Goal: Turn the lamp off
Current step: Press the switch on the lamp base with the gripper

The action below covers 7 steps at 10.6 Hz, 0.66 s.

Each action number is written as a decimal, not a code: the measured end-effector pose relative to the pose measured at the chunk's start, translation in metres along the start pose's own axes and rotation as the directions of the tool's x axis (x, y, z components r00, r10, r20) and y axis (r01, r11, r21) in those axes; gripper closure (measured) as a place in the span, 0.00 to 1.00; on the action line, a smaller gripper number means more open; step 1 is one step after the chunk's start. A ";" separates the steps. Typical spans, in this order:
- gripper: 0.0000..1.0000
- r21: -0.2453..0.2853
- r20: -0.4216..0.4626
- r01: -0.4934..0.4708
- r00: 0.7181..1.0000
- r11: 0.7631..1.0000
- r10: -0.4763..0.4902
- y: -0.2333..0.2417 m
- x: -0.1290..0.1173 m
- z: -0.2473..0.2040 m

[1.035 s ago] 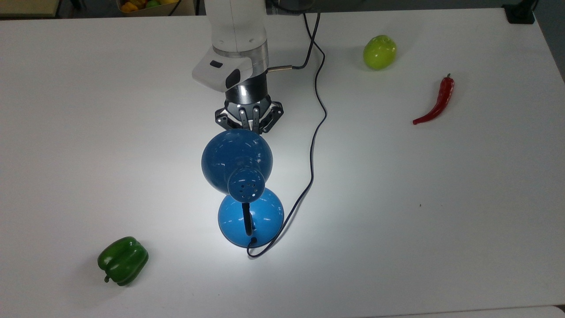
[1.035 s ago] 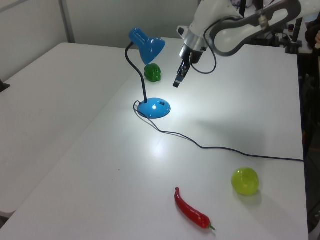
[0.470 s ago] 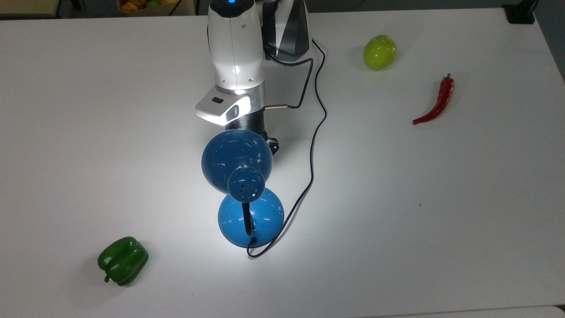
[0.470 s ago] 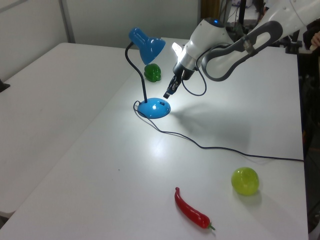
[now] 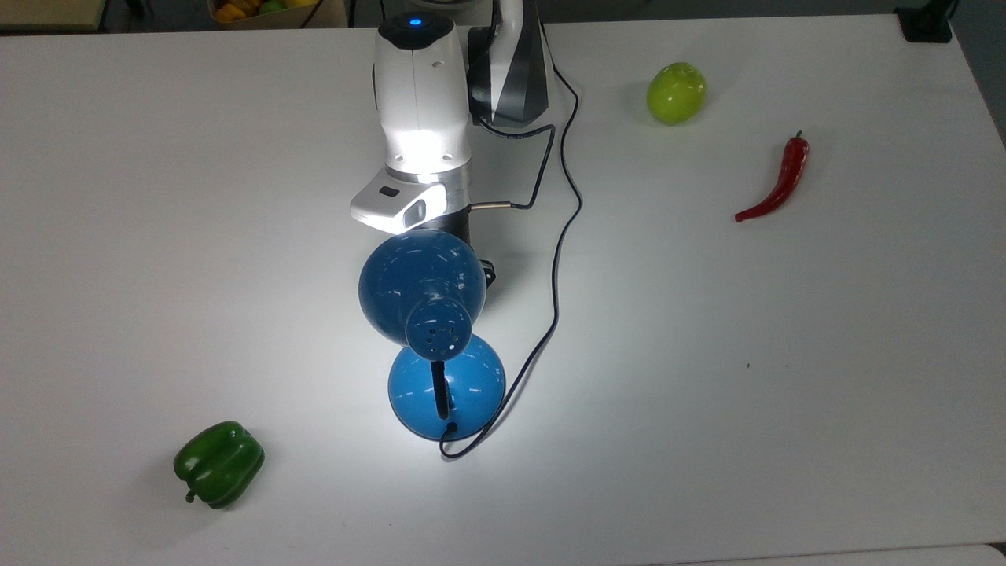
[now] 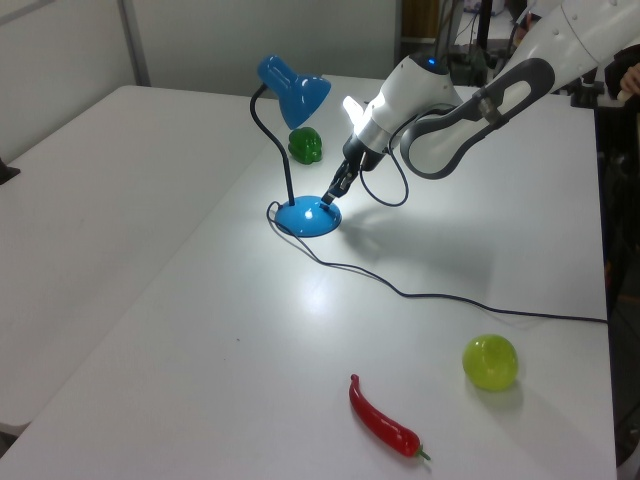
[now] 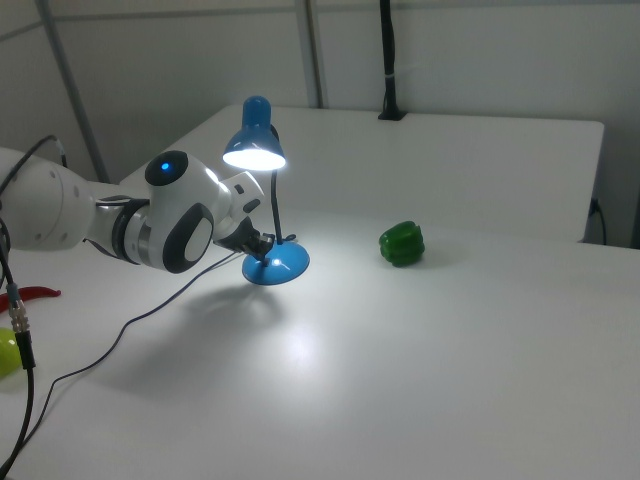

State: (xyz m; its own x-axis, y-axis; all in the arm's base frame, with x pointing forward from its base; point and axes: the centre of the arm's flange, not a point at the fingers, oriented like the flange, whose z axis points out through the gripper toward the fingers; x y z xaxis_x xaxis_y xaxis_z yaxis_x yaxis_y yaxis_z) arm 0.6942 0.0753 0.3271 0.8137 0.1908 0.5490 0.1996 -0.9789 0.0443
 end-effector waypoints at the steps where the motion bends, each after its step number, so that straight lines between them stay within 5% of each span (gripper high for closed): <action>1: 0.99 0.000 0.000 0.000 1.000 1.000 0.000 0.000 0.000 0.000; 7: 0.99 -0.006 0.001 -0.006 1.000 1.000 0.006 0.006 -0.001 0.001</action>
State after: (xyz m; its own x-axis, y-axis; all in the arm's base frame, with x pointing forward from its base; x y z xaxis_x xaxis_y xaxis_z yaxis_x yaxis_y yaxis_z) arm 0.6951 0.0692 0.3265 0.8155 0.1846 0.5485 0.1911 -0.9805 0.0458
